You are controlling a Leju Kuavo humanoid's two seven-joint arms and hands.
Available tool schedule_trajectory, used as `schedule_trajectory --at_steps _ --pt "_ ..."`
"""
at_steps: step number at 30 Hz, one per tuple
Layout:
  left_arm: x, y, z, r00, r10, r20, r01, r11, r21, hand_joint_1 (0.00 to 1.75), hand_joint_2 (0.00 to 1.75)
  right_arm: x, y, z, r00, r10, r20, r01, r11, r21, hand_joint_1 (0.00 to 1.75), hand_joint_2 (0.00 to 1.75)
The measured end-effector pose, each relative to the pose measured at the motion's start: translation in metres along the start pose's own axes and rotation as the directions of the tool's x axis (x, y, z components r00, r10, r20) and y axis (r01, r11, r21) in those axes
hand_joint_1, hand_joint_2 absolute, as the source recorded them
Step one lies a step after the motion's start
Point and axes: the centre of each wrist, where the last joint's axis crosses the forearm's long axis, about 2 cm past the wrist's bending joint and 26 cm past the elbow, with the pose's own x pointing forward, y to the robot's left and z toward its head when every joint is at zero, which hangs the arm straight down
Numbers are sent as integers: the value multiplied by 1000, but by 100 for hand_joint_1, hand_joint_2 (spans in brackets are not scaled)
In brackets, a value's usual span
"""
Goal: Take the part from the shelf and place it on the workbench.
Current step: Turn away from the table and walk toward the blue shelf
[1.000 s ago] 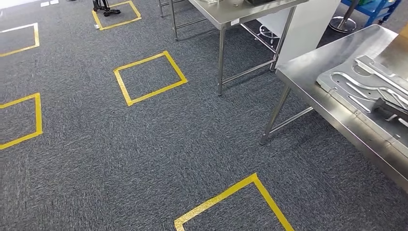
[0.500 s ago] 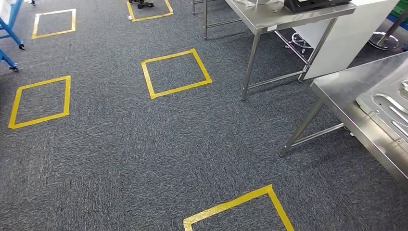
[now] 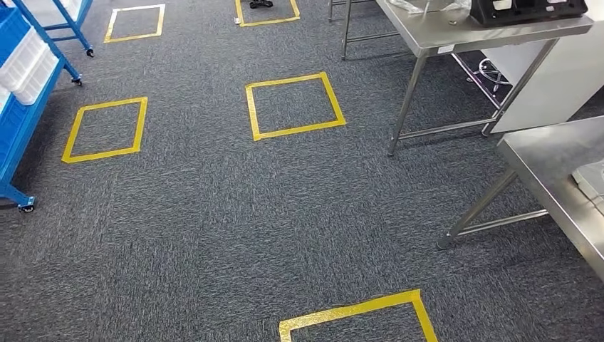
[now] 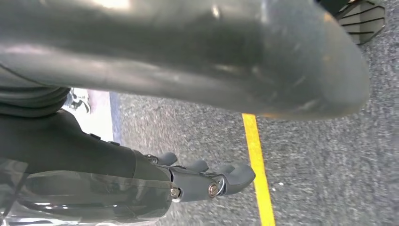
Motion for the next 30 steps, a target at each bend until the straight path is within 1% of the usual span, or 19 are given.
schedule_trajectory --at_steps 6,15,30 --pt "-1 1 0 1000 -4 -2 4 1000 -1 0 0 3 1 0 1000 6 12 -6 1000 2 0 0" --pt "0 -1 0 1000 -5 -2 5 1000 -1 0 0 -3 -1 0 1000 3 2 -3 1000 1 0 0" --pt "-3 -3 1 1000 -2 -9 2 1000 2 0 0 -6 0 1 1000 9 2 -9 1000 0 0 0"
